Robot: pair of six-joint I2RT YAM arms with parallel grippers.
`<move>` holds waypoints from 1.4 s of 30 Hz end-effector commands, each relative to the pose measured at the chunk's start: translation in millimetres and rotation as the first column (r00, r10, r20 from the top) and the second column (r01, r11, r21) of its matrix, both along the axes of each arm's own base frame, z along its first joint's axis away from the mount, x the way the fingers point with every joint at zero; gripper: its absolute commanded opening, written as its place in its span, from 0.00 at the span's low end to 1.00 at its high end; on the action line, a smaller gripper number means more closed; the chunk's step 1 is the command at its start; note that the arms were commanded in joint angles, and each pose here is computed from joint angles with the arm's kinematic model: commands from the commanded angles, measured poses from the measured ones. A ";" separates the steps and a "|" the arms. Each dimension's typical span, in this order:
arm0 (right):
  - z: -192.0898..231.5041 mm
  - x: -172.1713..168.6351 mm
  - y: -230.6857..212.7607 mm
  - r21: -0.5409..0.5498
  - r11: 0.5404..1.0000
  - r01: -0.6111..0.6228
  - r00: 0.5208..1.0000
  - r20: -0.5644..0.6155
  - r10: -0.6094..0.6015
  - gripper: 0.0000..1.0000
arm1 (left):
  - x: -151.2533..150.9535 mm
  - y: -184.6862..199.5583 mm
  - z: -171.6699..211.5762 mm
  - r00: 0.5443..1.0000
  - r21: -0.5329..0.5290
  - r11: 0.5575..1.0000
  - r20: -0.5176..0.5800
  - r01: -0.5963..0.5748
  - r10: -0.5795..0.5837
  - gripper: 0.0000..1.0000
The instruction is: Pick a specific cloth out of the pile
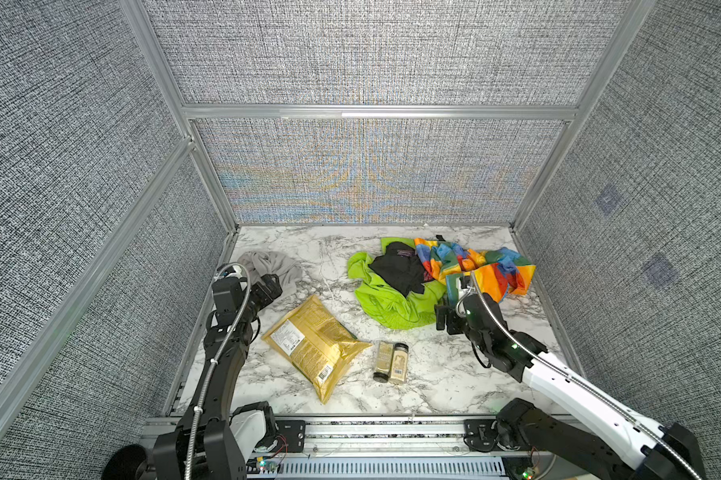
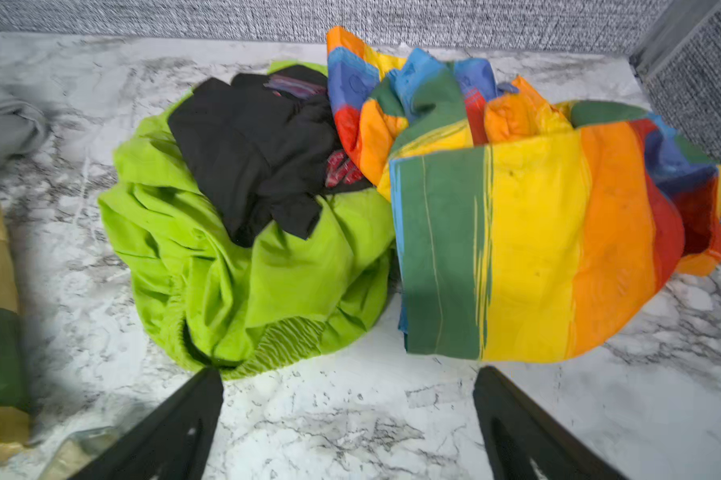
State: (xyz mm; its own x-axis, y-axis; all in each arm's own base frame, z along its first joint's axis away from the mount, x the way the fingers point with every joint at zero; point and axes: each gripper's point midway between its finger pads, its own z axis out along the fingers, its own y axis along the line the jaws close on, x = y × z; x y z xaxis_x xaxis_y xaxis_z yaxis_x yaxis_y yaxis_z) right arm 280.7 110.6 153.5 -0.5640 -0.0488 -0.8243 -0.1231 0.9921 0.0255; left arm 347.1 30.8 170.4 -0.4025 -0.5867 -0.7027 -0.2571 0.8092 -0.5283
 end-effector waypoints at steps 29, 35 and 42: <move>7.5 65.6 -105.6 -0.059 0.954 0.295 0.947 0.155 -0.283 0.99 | 4.9 -19.3 -37.4 0.920 0.596 0.801 0.344 -0.061 -0.186 0.98; -0.9 71.6 -119.2 -0.080 0.940 0.332 0.931 0.187 -0.313 0.99 | 13.2 -20.5 -42.4 0.928 0.601 0.798 0.318 -0.041 -0.192 0.99; -16.3 79.3 -135.2 -0.124 0.917 0.378 0.909 0.235 -0.343 0.99 | 12.1 -20.5 -41.9 0.927 0.604 0.796 0.320 -0.043 -0.193 0.99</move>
State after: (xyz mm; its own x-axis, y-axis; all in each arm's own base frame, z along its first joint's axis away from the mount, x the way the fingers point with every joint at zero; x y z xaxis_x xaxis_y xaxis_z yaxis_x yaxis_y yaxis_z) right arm 348.1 -18.5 119.4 -0.4785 0.0000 -0.8781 0.2258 0.9664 -0.1231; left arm 357.9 10.1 114.6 -0.1448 0.0025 -0.9895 -0.0756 0.9970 0.0136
